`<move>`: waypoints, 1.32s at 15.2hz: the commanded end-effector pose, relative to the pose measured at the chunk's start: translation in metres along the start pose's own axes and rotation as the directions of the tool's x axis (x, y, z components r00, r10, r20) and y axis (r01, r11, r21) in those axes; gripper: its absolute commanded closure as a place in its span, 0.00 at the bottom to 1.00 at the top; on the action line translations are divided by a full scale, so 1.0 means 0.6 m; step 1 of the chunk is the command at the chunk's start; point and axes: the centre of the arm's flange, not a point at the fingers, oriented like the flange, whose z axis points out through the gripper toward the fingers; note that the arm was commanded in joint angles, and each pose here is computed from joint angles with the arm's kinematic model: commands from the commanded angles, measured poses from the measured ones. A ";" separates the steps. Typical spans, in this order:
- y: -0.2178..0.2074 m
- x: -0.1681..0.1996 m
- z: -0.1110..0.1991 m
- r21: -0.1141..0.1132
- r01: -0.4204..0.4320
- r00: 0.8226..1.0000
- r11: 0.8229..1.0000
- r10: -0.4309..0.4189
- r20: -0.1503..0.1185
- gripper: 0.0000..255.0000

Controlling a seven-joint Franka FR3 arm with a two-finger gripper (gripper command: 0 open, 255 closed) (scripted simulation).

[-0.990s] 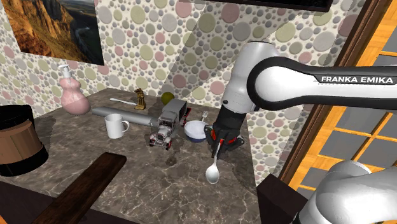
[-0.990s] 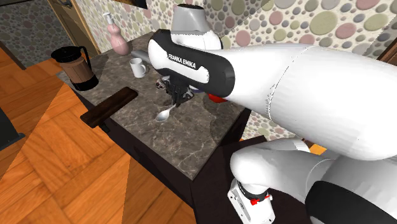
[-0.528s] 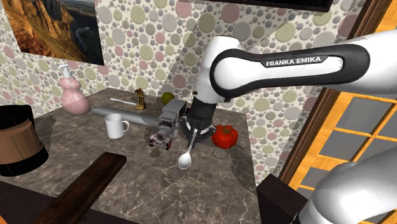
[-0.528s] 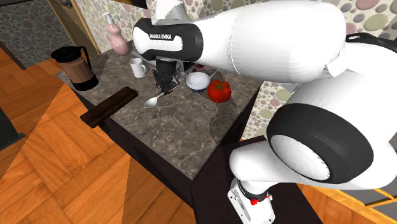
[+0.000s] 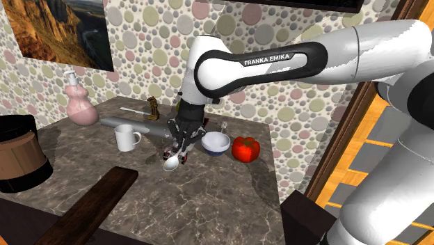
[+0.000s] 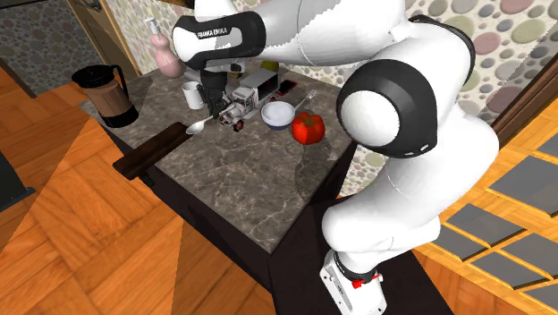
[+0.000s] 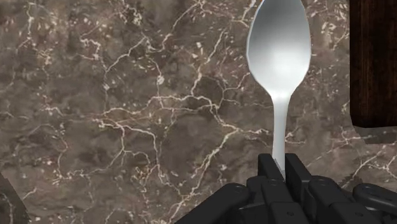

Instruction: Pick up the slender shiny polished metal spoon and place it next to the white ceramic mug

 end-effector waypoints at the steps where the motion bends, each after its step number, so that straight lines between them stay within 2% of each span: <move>1: -0.045 0.017 0.003 0.001 -0.001 1.000 1.000 0.001 0.000 1.00; 13: -0.312 0.089 0.033 0.001 -0.001 1.000 1.000 0.001 0.000 1.00; 20: -0.303 0.098 0.093 0.001 -0.001 1.000 1.000 0.001 0.000 1.00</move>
